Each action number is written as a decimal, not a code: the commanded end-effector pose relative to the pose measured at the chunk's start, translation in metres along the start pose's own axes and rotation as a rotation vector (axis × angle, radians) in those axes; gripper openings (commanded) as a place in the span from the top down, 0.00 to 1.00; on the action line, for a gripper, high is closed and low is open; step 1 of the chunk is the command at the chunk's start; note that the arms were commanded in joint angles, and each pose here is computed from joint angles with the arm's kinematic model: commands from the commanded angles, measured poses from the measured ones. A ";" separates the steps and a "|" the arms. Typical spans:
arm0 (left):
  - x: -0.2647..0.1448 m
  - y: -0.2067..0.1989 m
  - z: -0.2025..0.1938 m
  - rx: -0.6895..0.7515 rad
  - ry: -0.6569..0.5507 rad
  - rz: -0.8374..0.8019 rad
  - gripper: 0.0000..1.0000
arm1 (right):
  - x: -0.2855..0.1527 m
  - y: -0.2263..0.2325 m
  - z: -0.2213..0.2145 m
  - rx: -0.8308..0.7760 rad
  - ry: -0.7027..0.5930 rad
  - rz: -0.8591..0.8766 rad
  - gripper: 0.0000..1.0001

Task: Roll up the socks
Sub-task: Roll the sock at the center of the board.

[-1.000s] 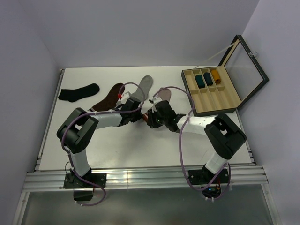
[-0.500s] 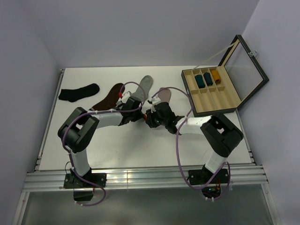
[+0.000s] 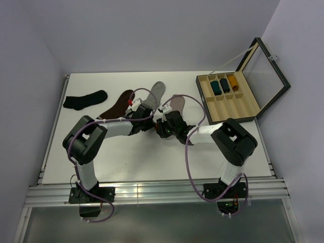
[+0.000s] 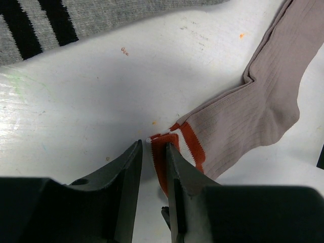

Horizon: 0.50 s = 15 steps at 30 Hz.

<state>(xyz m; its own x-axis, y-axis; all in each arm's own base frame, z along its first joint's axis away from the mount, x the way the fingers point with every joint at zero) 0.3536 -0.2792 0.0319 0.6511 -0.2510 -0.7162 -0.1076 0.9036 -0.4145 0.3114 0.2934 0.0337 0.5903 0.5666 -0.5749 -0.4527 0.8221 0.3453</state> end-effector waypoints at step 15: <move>-0.001 0.034 -0.019 0.075 0.078 0.163 0.68 | 0.008 -0.022 -0.022 0.014 0.171 -0.216 0.66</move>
<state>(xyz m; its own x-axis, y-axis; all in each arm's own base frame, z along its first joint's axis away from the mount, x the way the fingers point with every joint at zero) 0.3537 -0.2736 0.0324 0.6429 -0.2118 -0.7361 -0.1286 0.9175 -0.3764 0.3244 0.2937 0.0270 0.6043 0.4551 -0.6540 -0.3786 0.8862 0.2669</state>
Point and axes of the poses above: each gripper's point midway between its finger pads, its own x axis out along the fingers, its own y axis along the line the jaws close on, z = x × y, the point moved 1 cm from there along -x, back along the fingers, and after that the axes turned 9 degrees about x, right-handed, at the moved point
